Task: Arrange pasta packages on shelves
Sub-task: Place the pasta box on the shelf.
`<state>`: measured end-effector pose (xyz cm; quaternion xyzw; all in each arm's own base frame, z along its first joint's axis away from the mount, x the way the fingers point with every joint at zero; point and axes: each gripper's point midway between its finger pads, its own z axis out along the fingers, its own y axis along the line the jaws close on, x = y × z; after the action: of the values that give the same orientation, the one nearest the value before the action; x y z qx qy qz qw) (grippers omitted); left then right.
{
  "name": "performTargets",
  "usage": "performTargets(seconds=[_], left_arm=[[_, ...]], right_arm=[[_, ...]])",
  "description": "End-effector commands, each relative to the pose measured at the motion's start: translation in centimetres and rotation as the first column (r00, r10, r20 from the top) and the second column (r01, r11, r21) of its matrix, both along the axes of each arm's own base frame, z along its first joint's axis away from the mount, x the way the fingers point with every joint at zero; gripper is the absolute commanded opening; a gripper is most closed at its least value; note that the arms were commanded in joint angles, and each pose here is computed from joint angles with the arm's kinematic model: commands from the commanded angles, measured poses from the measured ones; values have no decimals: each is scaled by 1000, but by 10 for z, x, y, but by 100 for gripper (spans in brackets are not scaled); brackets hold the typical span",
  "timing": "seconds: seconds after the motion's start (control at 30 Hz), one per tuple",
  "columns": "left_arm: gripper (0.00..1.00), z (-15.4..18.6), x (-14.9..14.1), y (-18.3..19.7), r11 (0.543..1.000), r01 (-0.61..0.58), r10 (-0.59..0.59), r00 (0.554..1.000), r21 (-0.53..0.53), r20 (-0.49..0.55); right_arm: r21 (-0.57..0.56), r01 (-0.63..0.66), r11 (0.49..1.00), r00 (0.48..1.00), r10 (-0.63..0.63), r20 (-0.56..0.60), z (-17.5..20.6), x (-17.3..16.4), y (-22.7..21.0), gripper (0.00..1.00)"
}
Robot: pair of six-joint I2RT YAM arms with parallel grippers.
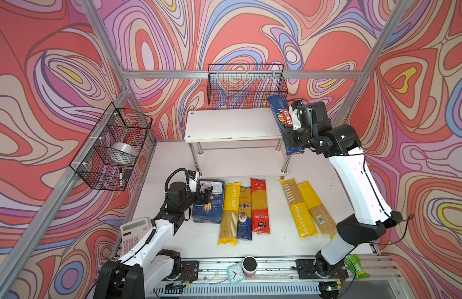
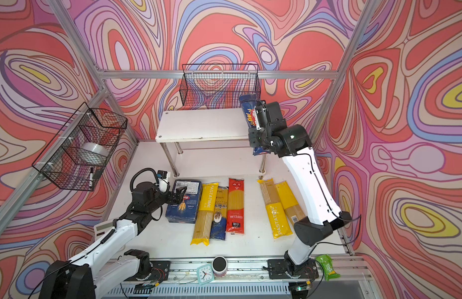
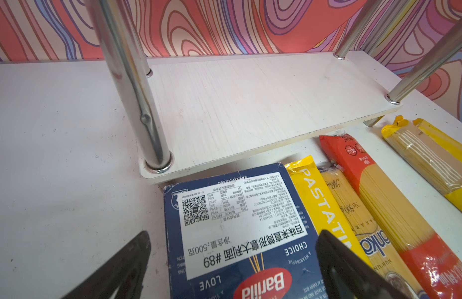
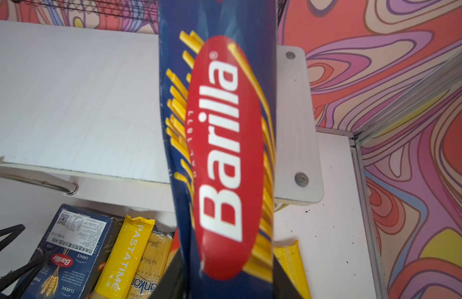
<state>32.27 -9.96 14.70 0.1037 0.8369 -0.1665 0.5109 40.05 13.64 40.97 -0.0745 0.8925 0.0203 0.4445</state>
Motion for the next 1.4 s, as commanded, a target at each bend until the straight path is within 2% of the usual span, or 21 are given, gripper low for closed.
performTargets(seconds=[0.0,0.27,0.57,0.8,0.97,1.23,1.37], left_arm=[[100,3,1,-1,1000,4,-4,1000,-4,7],[100,3,1,0,1000,1,-1,1000,-2,13],[100,3,2,0,1000,-3,3,1000,-3,9],[100,4,-1,2,1000,-10,10,1000,-4,16],[100,4,-2,2,1000,-12,12,1000,-5,21],[100,4,0,3,1000,-19,19,1000,-3,18],[100,3,1,3,1000,-20,20,1000,-2,8]], right_arm=[[64,-12,998,989,2,150,48,12,-3,17],[72,19,997,998,-24,63,20,33,-15,18],[80,54,995,998,-57,28,5,44,-25,19],[63,64,996,998,-64,-11,-3,37,-29,20],[65,62,996,998,-62,-11,5,26,-32,22],[94,61,994,998,-57,-41,6,12,-31,31],[121,57,991,998,-54,-24,9,14,-28,32]])
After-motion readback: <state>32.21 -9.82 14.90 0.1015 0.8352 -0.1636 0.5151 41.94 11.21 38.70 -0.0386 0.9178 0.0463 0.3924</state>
